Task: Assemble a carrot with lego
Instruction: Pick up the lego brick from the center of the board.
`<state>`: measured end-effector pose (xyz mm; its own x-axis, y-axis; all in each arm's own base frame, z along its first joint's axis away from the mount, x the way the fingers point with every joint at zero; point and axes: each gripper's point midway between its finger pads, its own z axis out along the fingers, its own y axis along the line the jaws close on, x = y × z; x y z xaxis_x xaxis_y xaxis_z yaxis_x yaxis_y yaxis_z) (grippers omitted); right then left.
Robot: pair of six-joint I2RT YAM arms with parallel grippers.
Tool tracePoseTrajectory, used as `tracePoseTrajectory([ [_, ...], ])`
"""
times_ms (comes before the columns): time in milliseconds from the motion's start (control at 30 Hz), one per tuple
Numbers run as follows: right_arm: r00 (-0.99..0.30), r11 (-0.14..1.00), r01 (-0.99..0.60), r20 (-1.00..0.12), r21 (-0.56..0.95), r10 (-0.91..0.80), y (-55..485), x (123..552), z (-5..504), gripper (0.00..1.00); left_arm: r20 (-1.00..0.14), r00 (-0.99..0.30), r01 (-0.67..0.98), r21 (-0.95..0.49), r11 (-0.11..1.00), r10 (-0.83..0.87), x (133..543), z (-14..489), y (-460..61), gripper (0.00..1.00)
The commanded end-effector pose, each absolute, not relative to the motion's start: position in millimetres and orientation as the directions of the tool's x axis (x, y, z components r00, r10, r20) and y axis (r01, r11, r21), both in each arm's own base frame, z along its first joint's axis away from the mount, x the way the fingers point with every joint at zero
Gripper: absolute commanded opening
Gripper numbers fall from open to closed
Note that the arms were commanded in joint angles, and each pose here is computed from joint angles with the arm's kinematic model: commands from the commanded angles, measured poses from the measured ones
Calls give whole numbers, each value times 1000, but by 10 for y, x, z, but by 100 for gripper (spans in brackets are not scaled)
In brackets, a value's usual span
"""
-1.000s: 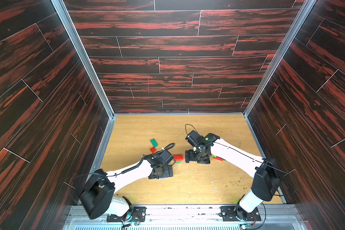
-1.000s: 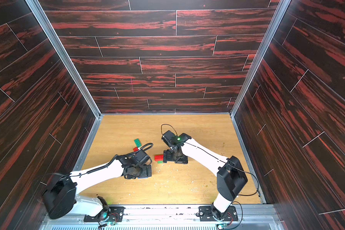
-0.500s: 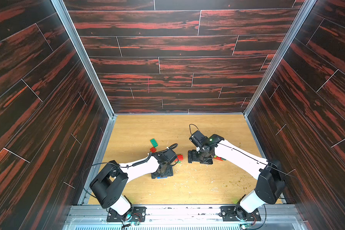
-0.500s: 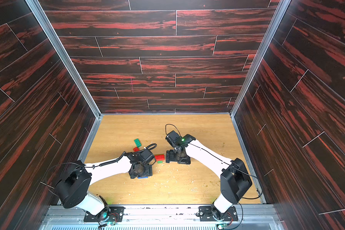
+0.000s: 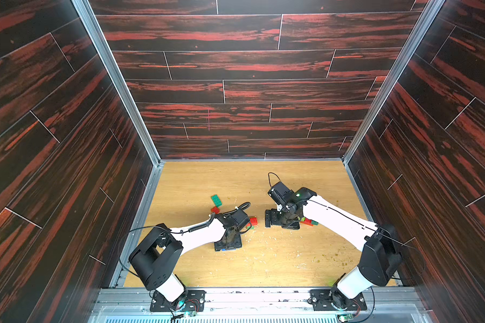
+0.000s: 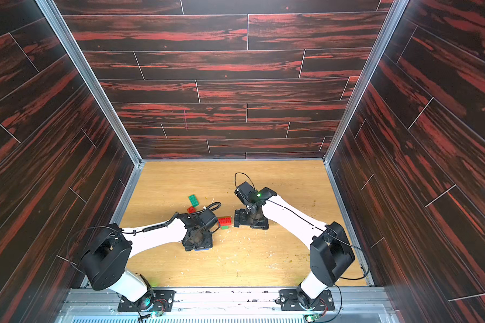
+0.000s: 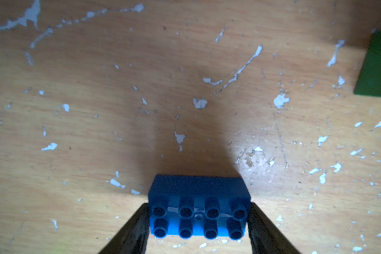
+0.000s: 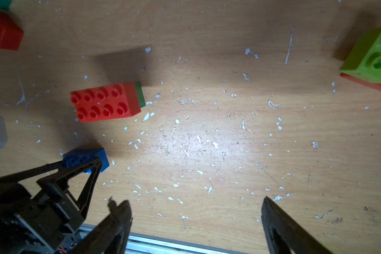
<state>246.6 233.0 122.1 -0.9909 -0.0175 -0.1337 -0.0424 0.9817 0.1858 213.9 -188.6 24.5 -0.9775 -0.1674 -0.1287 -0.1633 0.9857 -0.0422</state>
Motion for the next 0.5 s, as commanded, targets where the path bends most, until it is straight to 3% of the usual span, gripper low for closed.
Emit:
tracePoseTrajectory([
  [0,-989,977,-58,-147,208,-27,2326,2455,1304,93,-122,-976,-178,-21,984,-180,2152,255,-1877,69],
  [467,-988,974,-55,-151,218,-22,2302,2502,1323,93,-122,-978,-168,-7,986,-168,2185,244,-1891,70],
])
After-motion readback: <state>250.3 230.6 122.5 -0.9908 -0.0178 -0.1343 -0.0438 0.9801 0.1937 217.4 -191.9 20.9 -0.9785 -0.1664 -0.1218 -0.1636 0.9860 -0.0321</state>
